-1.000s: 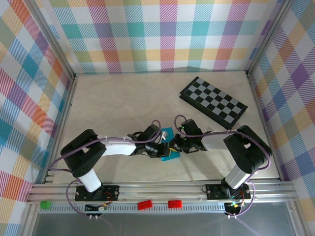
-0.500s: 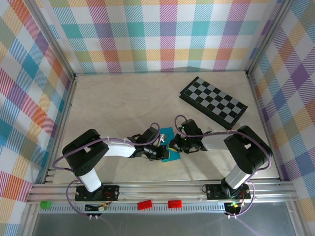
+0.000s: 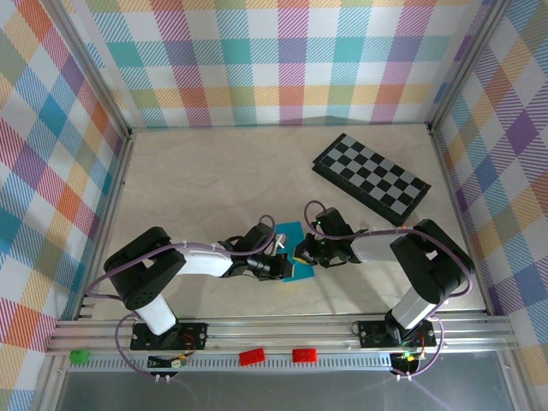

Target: Fold a paper plane with a square sheet of paper (pick it up from the middle)

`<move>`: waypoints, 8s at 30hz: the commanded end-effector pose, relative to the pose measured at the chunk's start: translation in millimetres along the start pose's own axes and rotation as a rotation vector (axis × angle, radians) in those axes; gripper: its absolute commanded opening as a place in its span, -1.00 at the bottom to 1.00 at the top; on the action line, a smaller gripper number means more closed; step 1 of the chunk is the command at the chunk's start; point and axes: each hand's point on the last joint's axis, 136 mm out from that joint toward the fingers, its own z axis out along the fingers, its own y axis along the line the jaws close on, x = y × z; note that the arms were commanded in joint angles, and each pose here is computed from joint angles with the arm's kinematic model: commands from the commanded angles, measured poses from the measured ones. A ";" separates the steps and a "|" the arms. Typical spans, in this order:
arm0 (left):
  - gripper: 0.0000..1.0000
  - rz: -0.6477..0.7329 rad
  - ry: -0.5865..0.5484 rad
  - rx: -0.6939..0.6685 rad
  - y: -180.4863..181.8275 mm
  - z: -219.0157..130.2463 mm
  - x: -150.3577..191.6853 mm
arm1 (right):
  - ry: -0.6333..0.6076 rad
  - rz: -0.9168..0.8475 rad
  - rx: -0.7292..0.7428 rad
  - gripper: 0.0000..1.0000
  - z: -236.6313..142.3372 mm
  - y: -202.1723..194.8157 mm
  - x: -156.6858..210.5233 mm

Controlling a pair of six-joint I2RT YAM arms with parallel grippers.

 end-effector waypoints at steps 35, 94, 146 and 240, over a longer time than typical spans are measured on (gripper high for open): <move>-1.00 0.133 -0.133 -0.006 -20.3 -52.7 -4.6 | 0.023 0.074 0.168 -0.88 2.4 -51.1 16.5; -1.00 0.054 0.012 -0.157 49.5 -1.7 21.7 | -0.005 -0.040 0.068 -0.79 -7.0 -7.9 1.2; -1.00 0.149 0.133 -0.273 62.9 -11.6 31.0 | 0.012 -0.035 0.066 -0.97 -1.1 -8.1 -1.1; -1.00 0.110 -0.051 -0.350 83.3 -8.6 30.2 | -0.014 -0.040 0.040 -0.91 -15.5 -21.6 -5.2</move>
